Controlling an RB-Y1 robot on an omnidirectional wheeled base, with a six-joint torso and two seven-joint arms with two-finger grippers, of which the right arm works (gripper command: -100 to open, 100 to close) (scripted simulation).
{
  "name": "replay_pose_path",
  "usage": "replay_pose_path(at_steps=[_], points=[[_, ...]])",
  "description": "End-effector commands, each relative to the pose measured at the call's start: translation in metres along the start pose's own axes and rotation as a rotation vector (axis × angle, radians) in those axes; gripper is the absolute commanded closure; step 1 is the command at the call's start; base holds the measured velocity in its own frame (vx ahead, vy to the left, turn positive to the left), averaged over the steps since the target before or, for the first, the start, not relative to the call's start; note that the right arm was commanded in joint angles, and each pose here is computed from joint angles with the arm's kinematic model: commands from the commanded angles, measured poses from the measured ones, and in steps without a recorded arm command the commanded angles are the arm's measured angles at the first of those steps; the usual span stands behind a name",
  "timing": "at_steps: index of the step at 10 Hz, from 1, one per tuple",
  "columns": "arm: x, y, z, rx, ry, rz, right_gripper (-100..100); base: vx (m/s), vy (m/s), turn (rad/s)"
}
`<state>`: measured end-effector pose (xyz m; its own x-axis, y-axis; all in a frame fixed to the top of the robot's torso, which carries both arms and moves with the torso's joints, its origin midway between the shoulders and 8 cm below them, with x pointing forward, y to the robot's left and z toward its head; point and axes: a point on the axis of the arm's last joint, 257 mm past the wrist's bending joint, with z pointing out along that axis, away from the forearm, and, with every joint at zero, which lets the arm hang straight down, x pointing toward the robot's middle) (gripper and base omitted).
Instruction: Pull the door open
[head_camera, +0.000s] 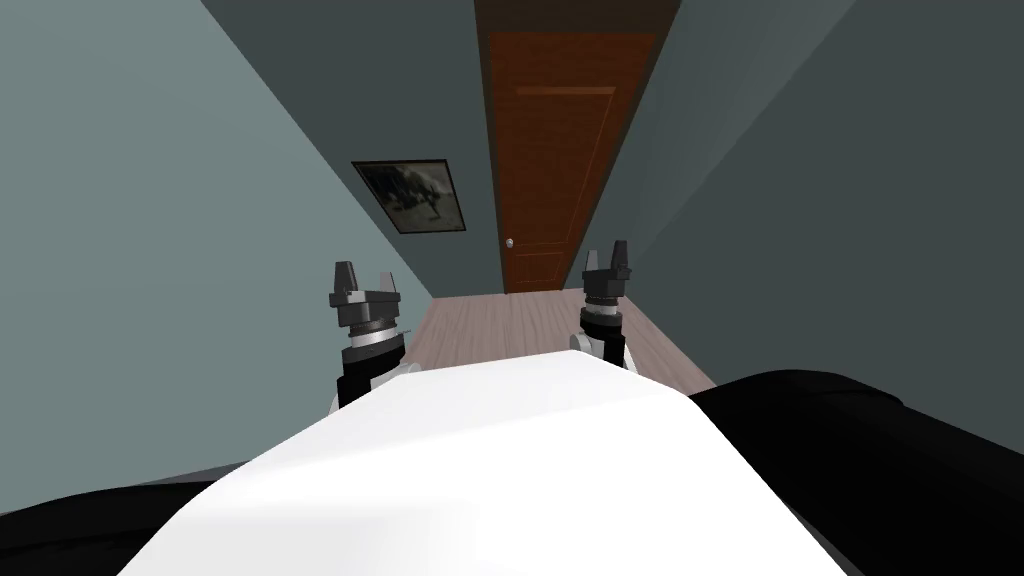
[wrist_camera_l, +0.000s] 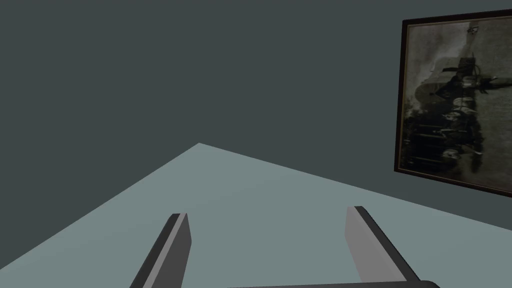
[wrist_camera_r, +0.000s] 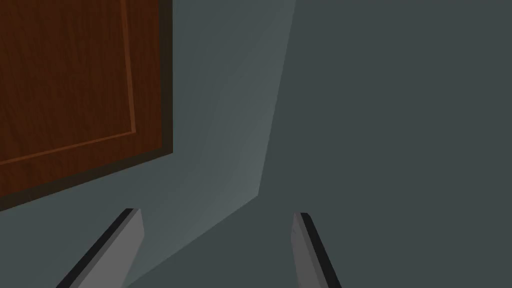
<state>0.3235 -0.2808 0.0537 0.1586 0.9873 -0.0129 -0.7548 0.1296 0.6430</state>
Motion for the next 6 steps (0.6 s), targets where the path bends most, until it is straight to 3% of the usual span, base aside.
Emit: replay_pose_path(at_steps=[1, 6], points=[[0.002, -0.01, -0.0031, 0.017, 0.007, 0.041, -100, 0.06, 0.015, 0.014], [0.006, -0.042, -0.0145, 0.076, 0.018, 0.176, -100, 0.131, 0.027, 0.019]])
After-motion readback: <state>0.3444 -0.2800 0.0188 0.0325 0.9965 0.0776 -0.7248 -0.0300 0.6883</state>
